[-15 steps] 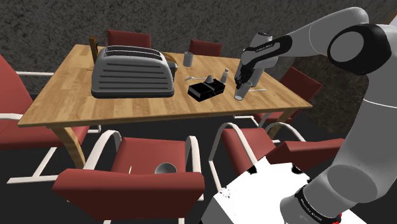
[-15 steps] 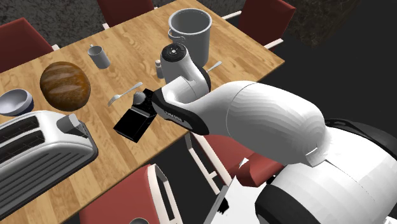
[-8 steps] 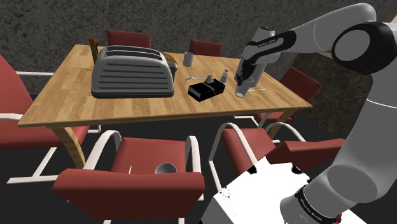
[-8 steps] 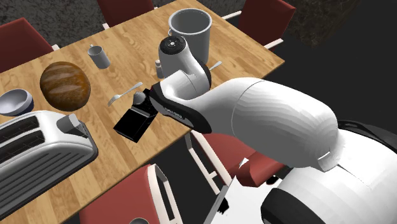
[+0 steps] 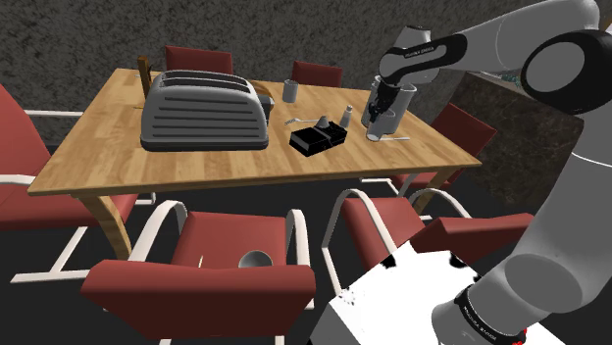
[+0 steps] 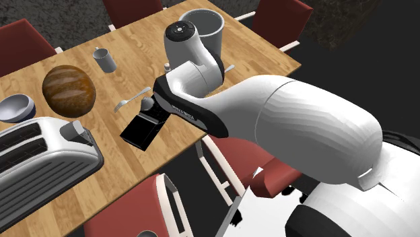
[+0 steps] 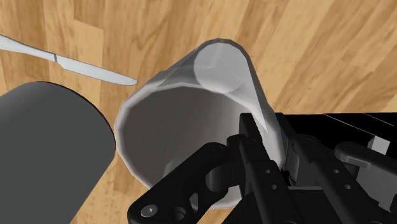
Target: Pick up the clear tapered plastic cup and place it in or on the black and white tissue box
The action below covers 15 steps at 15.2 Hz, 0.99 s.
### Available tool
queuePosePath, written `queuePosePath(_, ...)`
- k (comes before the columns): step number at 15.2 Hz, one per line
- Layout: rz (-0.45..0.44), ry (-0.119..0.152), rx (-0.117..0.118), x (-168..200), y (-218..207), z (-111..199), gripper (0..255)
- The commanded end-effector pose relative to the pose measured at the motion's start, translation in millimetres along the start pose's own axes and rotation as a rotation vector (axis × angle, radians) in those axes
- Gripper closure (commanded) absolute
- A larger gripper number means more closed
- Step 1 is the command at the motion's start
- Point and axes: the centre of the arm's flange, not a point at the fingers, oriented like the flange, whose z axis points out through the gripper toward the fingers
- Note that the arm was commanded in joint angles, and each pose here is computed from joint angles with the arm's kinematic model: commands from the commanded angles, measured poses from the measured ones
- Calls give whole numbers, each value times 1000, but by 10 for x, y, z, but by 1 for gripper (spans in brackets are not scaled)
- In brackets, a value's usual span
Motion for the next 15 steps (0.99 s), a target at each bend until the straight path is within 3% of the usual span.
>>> queuePosePath(1, 0, 0, 0, 5, 12, -104, 255)
queuePosePath(15, 0, 0, 0, 126, 134, -823, 255)
